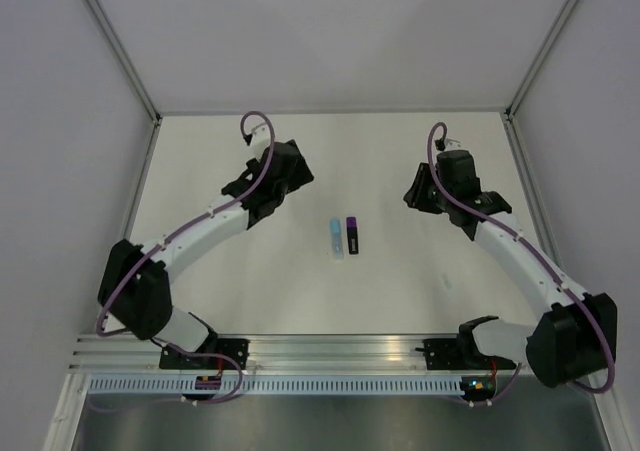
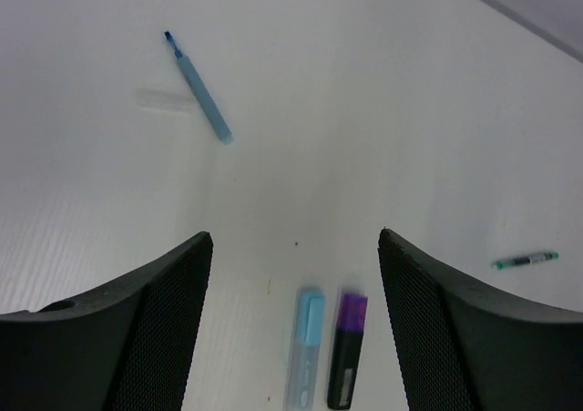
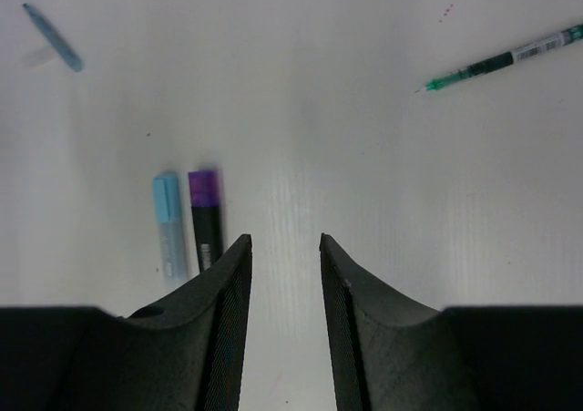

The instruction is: Insert the pens into the pen caps

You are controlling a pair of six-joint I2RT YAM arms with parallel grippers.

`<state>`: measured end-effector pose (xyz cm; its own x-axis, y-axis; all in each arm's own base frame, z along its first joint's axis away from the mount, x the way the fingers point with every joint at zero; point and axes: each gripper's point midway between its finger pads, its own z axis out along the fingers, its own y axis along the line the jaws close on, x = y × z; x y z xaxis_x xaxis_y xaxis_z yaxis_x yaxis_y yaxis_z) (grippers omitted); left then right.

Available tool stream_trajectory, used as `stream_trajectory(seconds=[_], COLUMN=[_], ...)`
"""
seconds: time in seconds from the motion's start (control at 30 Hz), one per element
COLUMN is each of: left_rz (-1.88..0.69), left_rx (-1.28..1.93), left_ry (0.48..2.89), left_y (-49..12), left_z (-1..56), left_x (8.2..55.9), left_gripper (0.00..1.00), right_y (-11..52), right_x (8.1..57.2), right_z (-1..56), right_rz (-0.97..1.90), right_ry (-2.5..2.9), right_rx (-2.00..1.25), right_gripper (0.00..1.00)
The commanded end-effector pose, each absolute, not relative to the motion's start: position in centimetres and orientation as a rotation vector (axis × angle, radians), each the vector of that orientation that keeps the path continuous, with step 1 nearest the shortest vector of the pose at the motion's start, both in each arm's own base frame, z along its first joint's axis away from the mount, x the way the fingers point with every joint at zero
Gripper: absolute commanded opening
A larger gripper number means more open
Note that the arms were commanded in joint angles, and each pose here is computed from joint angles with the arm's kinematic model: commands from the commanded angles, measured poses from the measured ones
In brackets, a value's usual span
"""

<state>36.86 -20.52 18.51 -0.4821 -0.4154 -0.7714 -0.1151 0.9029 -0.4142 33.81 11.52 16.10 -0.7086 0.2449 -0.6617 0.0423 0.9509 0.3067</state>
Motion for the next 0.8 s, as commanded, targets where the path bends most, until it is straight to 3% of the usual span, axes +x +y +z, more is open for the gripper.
stream_trajectory(seconds=[0.0,0.2,0.43,0.63,0.77], left_rz=[-0.173,-0.109,-0.129,-0.067,-0.035], left_rx=[-0.630,-0.774,-0.867,-0.929,-0.970], left_ry=[2.084,2.194,2.281,2.279,2.284], left_y=[-19.2,-21.9,-22.8,-21.6,-21.2], left_z=[17.5,15.2,11.3,8.2,6.3], left_x=[39.4,43.9,48.0,49.2,49.4], left_gripper=[0.78,0.74,0.57,0.46,0.46], right_y=[13.9,13.9,14.4,14.5,14.3], right_x=[32.9,30.6,28.9,27.7,27.1], right_z=[19.0,21.0,23.5,25.2,25.6], right_rz=[0.572,0.645,0.734,0.776,0.780], right_ry=[2.178,2.037,1.930,1.869,1.844], right_rx=[0.193,0.156,0.118,0.088,0.082], right_gripper=[0.41,0.41,0.42,0.42,0.43])
